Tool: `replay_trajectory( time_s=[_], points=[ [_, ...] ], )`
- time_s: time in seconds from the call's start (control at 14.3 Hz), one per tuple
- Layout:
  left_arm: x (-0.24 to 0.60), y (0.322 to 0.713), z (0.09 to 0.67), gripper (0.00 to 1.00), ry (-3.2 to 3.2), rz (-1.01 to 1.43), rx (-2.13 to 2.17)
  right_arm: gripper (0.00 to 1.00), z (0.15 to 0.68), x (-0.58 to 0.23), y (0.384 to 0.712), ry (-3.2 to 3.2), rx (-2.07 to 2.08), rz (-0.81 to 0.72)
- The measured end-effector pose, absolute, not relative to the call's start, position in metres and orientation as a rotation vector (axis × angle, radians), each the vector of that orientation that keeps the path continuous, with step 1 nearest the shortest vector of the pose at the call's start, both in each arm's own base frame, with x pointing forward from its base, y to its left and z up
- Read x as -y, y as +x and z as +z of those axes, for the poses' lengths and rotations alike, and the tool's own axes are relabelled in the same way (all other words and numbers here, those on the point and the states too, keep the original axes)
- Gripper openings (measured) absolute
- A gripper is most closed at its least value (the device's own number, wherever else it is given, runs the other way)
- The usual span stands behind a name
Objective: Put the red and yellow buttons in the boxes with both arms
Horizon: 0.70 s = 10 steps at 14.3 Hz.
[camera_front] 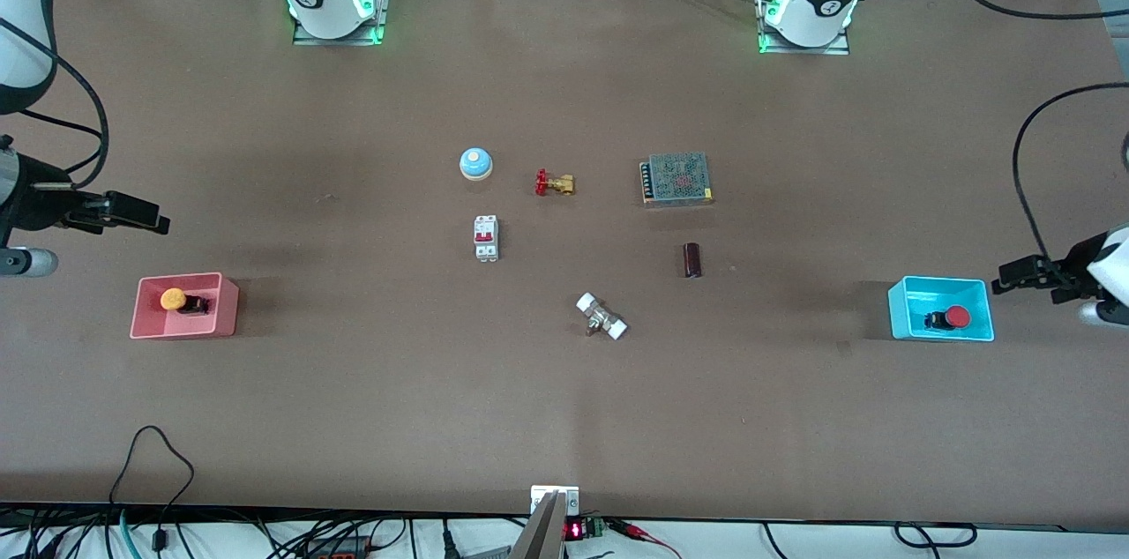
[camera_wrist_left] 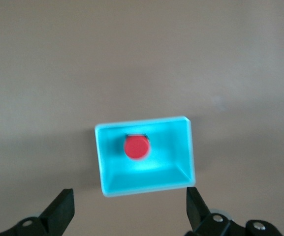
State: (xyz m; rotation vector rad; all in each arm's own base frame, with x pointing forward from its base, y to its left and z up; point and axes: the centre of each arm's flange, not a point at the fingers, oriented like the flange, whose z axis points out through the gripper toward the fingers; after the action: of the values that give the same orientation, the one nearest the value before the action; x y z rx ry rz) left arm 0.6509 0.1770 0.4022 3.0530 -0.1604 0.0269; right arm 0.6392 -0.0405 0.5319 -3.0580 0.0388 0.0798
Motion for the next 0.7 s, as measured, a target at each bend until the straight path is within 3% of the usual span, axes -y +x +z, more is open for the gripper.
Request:
replay_trajectory(
  time_s=[0.28, 0.7],
  points=[
    [-0.089, 0.635, 0.465, 1.00, 3.054, -0.162, 0.071, 1.00, 0.556, 0.032, 0.629, -3.123, -0.013, 0.056],
    [0.012, 0.604, 0.526, 1.00, 3.118, -0.263, 0.007, 1.00, 0.574, 0.035, 0.599, -3.133, -0.025, 0.144]
  ],
)
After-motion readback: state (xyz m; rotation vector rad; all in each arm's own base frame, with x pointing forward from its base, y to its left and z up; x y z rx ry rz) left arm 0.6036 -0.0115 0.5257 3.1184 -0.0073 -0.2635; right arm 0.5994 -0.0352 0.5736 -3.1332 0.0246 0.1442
